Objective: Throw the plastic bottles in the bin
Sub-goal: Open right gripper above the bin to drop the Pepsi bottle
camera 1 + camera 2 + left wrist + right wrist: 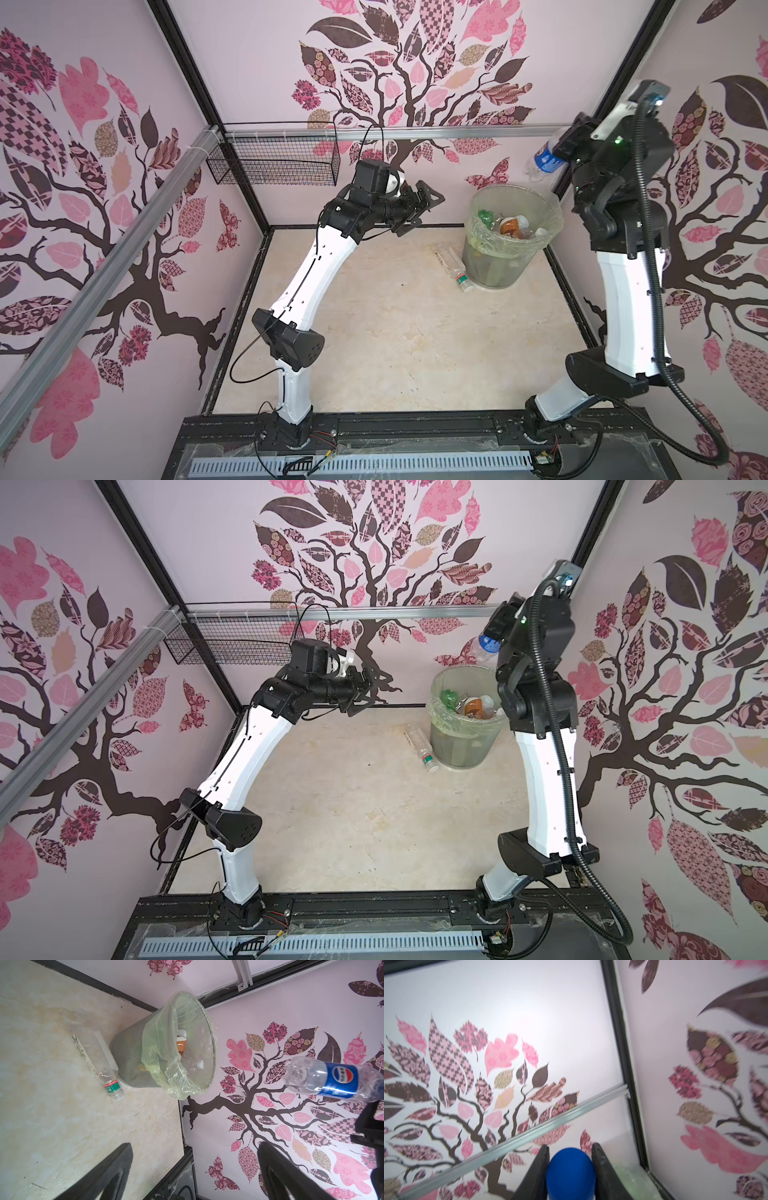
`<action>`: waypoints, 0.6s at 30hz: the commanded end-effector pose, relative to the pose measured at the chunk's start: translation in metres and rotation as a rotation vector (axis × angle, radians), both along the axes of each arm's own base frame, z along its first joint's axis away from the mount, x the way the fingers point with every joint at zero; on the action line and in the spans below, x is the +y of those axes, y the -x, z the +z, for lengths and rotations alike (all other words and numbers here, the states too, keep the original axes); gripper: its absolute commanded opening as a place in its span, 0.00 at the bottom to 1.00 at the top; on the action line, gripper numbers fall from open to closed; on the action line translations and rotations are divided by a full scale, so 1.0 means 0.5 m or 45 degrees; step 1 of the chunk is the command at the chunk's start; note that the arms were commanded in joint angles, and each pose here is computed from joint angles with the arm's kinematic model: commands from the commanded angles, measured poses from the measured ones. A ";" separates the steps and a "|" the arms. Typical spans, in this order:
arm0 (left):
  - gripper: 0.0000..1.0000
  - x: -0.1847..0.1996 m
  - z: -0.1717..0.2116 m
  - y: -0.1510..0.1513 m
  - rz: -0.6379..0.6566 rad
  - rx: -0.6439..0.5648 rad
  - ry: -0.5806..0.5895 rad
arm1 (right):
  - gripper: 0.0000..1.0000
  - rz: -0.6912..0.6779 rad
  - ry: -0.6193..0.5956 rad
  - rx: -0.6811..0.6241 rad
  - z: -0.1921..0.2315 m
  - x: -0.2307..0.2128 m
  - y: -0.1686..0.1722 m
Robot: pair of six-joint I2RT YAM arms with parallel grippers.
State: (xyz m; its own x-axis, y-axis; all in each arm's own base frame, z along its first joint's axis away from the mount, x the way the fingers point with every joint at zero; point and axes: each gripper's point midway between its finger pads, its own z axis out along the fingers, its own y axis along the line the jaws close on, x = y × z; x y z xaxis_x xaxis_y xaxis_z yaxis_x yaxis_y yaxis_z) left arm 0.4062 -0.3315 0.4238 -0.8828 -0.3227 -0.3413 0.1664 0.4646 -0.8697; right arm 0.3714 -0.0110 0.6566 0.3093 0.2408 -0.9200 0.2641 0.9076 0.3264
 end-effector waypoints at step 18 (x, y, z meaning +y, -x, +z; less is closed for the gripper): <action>0.98 0.013 -0.036 -0.021 -0.003 0.077 0.001 | 0.89 -0.118 0.019 0.769 -0.417 -0.020 -0.208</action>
State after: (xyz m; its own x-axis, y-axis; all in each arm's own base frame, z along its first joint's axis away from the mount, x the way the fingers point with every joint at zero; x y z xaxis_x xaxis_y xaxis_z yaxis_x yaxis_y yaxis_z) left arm 0.4126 -0.3232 0.4222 -0.8925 -0.3304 -0.3071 0.1392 0.4459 -0.8842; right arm 0.4987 -0.0170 0.4030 -0.3557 0.1679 -0.9194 0.4696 0.8827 -0.0204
